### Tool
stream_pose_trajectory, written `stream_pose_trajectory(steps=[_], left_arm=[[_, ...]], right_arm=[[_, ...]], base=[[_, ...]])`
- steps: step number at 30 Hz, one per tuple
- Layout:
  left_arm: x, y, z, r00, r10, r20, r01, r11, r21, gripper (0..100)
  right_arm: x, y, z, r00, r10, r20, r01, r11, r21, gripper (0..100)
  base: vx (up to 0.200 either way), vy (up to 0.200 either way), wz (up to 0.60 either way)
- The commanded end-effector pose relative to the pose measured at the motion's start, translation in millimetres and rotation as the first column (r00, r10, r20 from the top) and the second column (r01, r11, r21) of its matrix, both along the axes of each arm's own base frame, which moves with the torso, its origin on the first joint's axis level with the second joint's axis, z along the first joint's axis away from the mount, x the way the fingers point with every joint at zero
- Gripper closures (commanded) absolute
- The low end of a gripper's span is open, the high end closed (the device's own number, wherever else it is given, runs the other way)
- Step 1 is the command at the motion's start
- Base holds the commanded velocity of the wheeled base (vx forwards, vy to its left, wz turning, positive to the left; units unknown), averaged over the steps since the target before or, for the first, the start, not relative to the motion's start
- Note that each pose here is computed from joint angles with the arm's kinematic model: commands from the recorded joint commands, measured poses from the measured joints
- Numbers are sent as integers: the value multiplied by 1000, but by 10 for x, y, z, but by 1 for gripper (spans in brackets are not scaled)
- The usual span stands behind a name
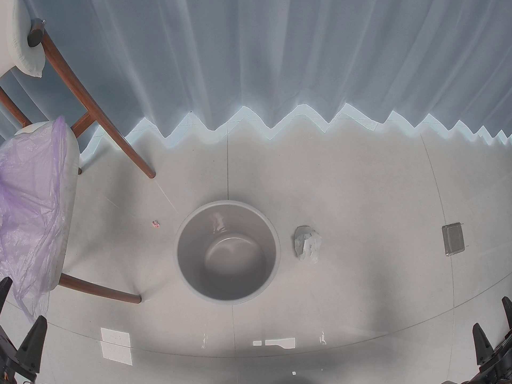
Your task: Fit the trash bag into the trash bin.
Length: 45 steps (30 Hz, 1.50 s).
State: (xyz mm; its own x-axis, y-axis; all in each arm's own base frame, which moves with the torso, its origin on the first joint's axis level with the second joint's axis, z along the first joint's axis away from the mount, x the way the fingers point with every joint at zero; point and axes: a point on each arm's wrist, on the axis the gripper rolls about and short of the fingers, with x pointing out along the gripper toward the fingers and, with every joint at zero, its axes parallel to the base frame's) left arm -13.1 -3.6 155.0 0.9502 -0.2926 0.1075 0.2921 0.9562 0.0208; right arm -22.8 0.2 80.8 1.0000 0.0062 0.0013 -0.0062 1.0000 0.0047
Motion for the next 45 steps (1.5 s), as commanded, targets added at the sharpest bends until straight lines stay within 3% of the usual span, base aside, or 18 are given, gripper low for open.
stream_pose_trajectory(steps=[1, 7, 16, 25, 30, 32, 38, 45], left_arm=[[157, -22, 158, 995, -72, -68, 72, 997, 5, 0], [228, -48, 195, 981, -165, -103, 167, 986, 7, 0], [412, -75, 369, 977, -156, -145, 160, 987, 17, 0], [710, -45, 637, 980, 88, -180, -83, 996, 36, 0], [826, -26, 644, 953, 218, -210, -208, 976, 70, 0], [883, -15, 619, 927, 297, -228, -280, 954, 106, 0], [952, 2, 514, 880, 397, -261, -357, 915, 189, 0], [1089, -9, 528, 868, 410, -280, -350, 905, 241, 0]], right_arm=[[0, 0, -52, 1000, 0, 0, 0, 1000, 1, 0], [0, 0, -52, 1000, -2, 0, 2, 1000, 0, 0], [0, 0, -52, 1000, -2, 0, 2, 1000, 5, 0], [0, 0, -50, 1000, 0, 2, 0, 1000, 3, 0], [0, 1, -52, 1000, 3, 0, -3, 1000, -3, 0], [0, 1, -52, 1000, 3, 0, -3, 1000, -3, 0], [0, 1, -52, 1000, 5, 0, -5, 1000, -3, 0], [0, 1, -52, 1000, 5, 0, -5, 1000, -3, 0]], base=[[0, 0, 0], [0, 0, 0], [0, 0, 0], [0, 0, 0], [0, 0, 0], [0, 0, 0], [0, 0, 0], [0, 0, 0]])
